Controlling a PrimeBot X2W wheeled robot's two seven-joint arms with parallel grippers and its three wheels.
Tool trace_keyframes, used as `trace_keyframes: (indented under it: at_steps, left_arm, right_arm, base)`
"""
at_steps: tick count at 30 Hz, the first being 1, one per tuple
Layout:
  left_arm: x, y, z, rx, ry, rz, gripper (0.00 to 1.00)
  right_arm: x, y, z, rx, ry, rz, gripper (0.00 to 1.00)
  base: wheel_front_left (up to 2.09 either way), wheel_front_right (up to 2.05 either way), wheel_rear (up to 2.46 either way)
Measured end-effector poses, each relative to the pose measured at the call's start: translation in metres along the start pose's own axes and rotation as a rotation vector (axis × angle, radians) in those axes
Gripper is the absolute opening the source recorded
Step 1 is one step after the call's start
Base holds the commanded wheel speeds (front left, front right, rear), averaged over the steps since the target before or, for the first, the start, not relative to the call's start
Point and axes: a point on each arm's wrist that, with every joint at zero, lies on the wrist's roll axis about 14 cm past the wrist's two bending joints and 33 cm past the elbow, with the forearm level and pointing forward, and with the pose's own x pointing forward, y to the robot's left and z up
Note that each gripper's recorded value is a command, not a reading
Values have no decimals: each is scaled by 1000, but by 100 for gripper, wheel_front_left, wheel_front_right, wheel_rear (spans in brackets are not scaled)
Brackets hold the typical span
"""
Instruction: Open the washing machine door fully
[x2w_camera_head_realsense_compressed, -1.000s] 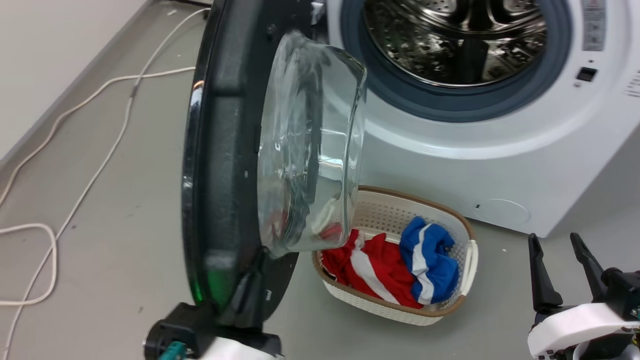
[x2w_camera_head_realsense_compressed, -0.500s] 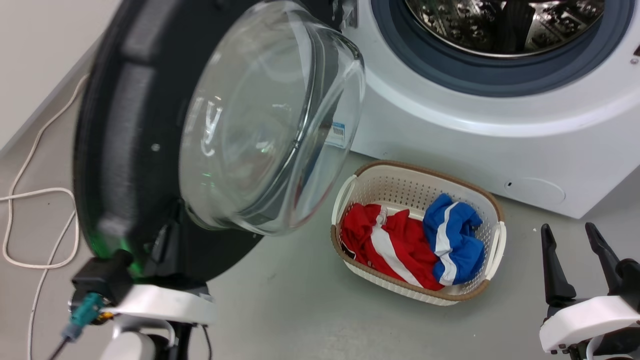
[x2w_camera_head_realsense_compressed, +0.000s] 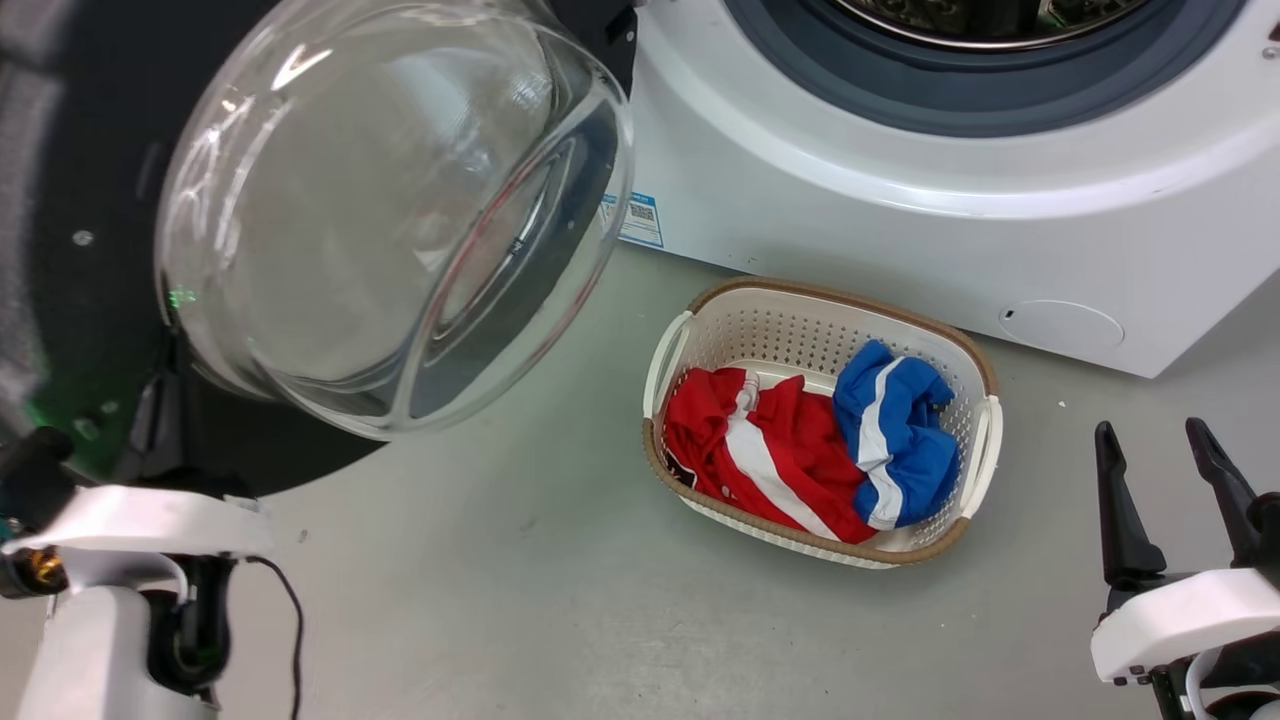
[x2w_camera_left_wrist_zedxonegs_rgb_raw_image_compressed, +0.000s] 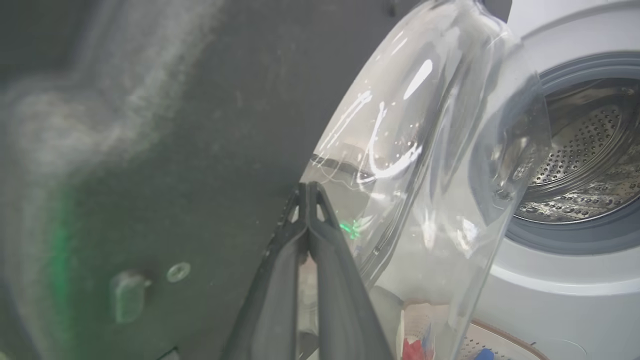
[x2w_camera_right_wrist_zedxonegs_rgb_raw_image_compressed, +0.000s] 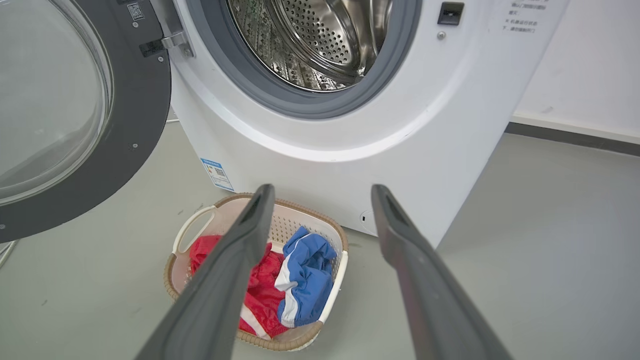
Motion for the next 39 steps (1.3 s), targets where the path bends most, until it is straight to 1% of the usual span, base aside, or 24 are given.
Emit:
trace_keyframes:
  at_steps: [6,8,14,21,27,29,32,39]
  left_arm:
    - [11,28,2,3,5,61,0]
    - [13,32,2,1,7,71,0]
    - [13,33,3,11,2,68,0]
    - [-10,27,4,51,-8,59,0]
    - [-39,3,1,47,-17,23,0]
    - [-48,-9,-1,48,-11,-6,0]
    - [-57,-34,-6,43,5,-70,0]
    - [-66,-105,-12,0,27,-255,0]
  right_arm:
    - [0,-3,1,1,-10,-8,100]
    - [-1,-3,2,0,-13,-9,100]
    - [-8,-1,7,-2,-34,-10,100]
    - [-19,3,18,-6,-72,-12,100]
    - [-34,6,27,-8,-101,-14,100]
    - [-38,7,31,-10,-114,-14,100]
    - [-45,5,36,-11,-130,-26,100]
    - [-63,-11,41,-19,-150,-82,100]
  base:
    - [0,0,0]
    - [0,0,0]
    - [0,0,0]
    - [0,0,0]
    - [0,0,0]
    - [0,0,0]
    - [0,0,0]
    - [0,0,0]
